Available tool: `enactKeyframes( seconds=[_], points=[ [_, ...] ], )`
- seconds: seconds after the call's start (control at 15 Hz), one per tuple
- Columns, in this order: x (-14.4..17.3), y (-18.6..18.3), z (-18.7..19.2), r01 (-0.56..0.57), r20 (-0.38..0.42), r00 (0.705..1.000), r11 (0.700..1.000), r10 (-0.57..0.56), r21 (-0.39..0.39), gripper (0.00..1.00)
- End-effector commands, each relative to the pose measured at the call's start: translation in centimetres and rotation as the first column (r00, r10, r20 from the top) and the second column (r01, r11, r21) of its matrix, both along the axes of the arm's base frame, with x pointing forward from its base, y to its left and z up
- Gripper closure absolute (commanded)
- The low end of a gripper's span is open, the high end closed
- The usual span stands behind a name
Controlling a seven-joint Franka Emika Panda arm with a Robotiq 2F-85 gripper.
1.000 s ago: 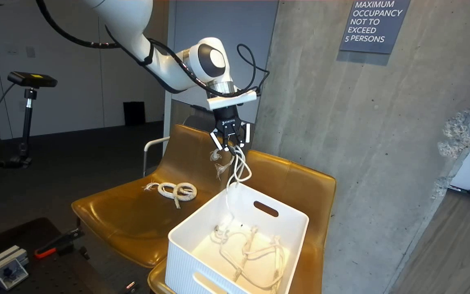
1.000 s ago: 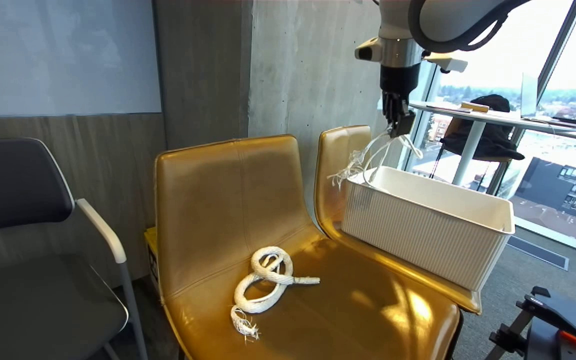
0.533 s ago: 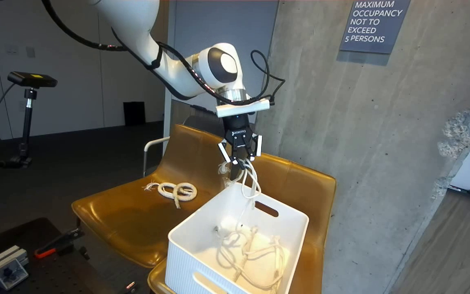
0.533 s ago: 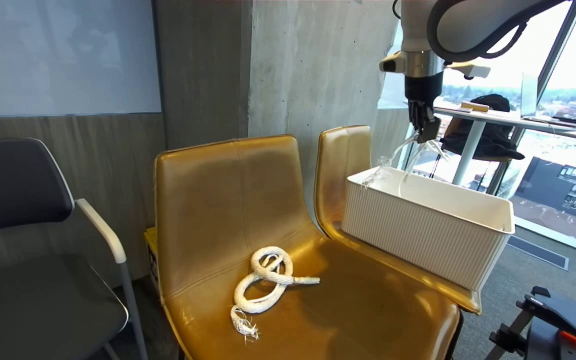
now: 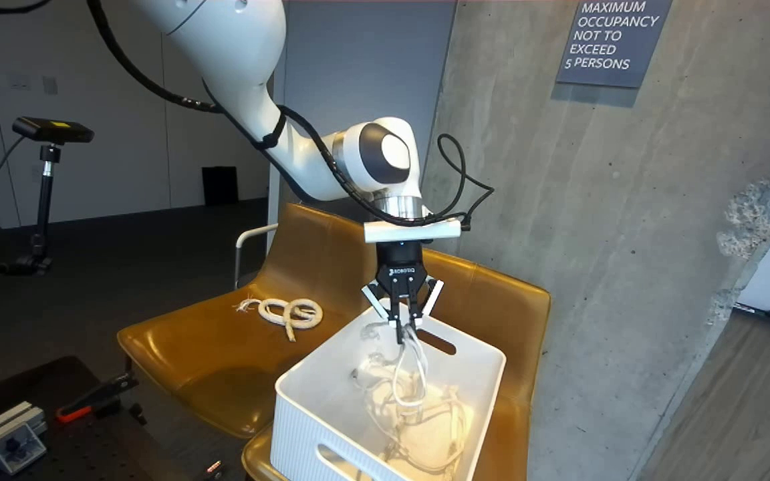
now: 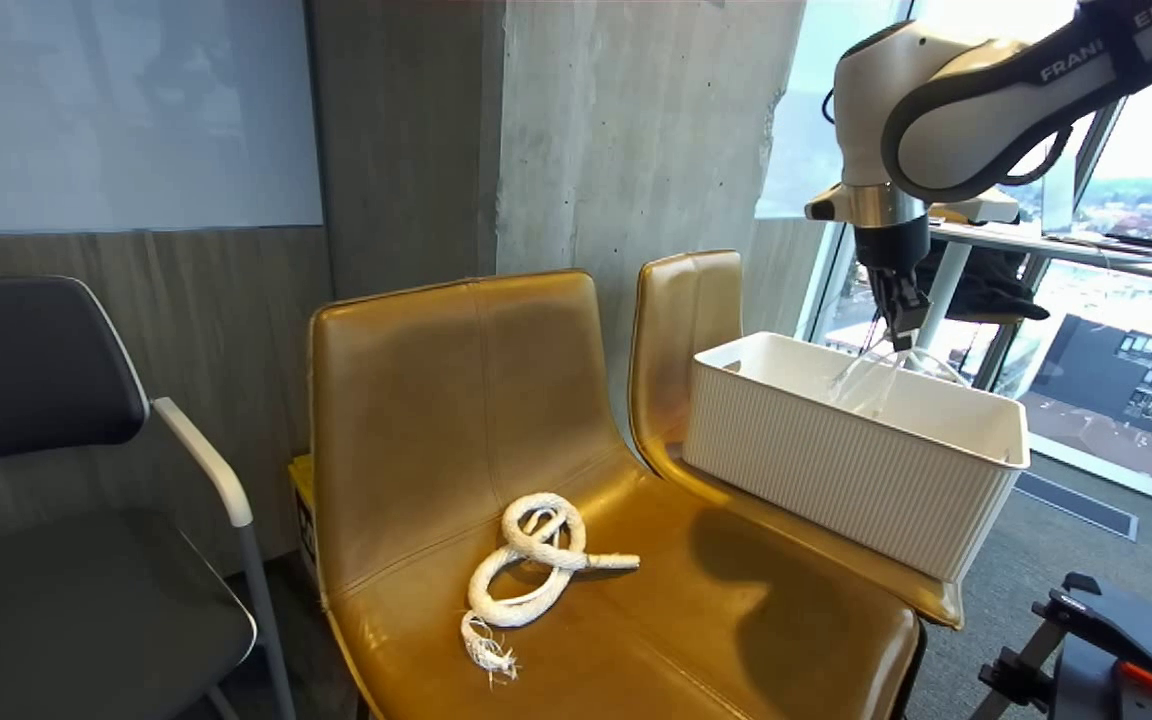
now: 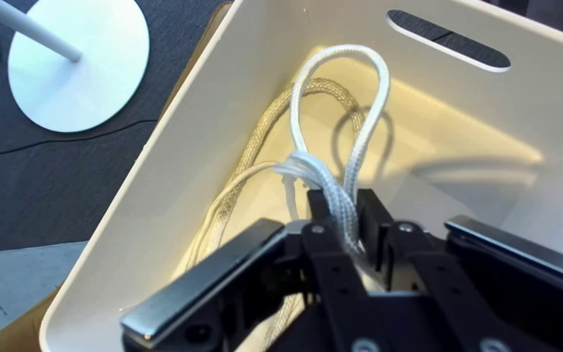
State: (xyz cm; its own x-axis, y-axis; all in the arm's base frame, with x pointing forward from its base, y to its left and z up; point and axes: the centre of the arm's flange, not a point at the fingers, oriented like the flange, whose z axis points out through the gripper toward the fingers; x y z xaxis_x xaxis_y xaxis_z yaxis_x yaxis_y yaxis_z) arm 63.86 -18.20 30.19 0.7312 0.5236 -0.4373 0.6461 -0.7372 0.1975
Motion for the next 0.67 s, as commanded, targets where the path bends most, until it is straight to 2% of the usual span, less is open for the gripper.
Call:
enactKeyframes(
  seconds=[0.0, 0.13, 0.4, 0.47, 0.6],
  points=[
    [0.1, 0.3, -1.2, 0.016, 0.004, 1.0, 1.0, -0.016, 0.009, 0.47],
    [0.3, 2.0, -1.2, 0.0, 0.008, 1.0, 1.0, 0.0, 0.009, 0.34],
    [2.0, 10.0, -1.0, -0.082, 0.041, 0.996, 0.996, 0.081, 0.02, 0.04],
    [2.6, 12.5, -1.0, -0.108, 0.057, 0.993, 0.994, 0.106, 0.027, 0.01],
    [3.6, 17.6, -0.6, -0.165, 0.114, 0.981, 0.985, 0.159, 0.041, 0.0]
  ],
)
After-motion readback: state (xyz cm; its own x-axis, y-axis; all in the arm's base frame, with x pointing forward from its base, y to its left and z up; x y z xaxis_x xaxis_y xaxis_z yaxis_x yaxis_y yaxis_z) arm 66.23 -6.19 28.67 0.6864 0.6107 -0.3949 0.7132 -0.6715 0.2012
